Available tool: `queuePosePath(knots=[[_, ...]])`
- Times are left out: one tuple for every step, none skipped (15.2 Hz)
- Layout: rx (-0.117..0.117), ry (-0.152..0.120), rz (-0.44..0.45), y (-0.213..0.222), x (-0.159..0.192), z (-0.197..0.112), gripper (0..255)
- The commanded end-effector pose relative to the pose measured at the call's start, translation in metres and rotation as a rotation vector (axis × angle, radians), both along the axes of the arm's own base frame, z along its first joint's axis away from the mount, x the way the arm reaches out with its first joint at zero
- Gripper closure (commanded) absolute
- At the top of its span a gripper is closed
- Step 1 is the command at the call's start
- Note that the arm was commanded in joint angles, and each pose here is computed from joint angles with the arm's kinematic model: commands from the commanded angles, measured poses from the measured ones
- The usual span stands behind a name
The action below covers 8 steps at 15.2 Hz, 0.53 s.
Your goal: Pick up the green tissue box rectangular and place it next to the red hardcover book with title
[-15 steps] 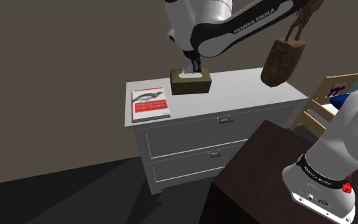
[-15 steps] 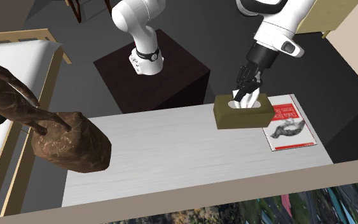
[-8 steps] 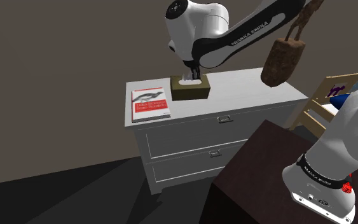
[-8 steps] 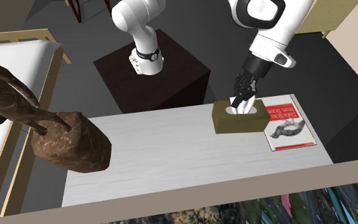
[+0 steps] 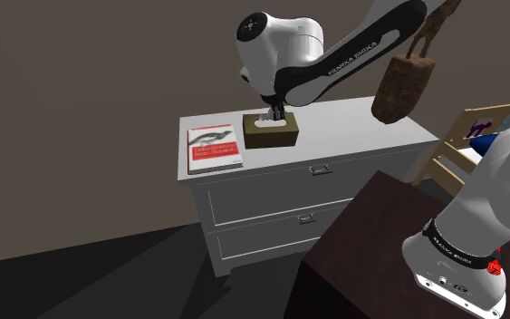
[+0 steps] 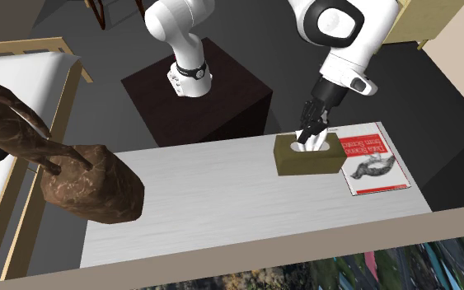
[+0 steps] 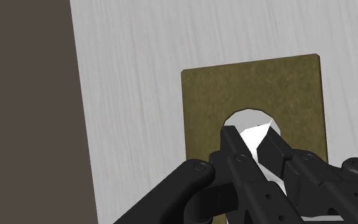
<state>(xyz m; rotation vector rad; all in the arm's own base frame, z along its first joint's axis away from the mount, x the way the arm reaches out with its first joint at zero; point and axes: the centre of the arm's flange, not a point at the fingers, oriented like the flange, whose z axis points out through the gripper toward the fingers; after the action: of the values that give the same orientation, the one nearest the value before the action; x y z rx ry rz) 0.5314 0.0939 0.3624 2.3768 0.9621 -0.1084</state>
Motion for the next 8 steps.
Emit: queuePosePath(knots=[[0.0,0.0,0.0,-0.0001,0.0,-0.0001,255],[0.0,0.0,0.0,-0.0001,0.0,-0.0001,255],[0.0,0.0,0.0,-0.0001,0.0,-0.0001,255],[0.0,0.0,0.0,-0.0001,0.0,-0.0001,0],[0.0,0.0,0.0,-0.0001,0.0,-0.0001,0],[0.0,0.0,0.0,-0.0001,0.0,-0.0001,0],[0.0,0.0,0.0,-0.0001,0.0,-0.0001,0],[0.0,0.0,0.0,-0.0001,0.0,-0.0001,0]])
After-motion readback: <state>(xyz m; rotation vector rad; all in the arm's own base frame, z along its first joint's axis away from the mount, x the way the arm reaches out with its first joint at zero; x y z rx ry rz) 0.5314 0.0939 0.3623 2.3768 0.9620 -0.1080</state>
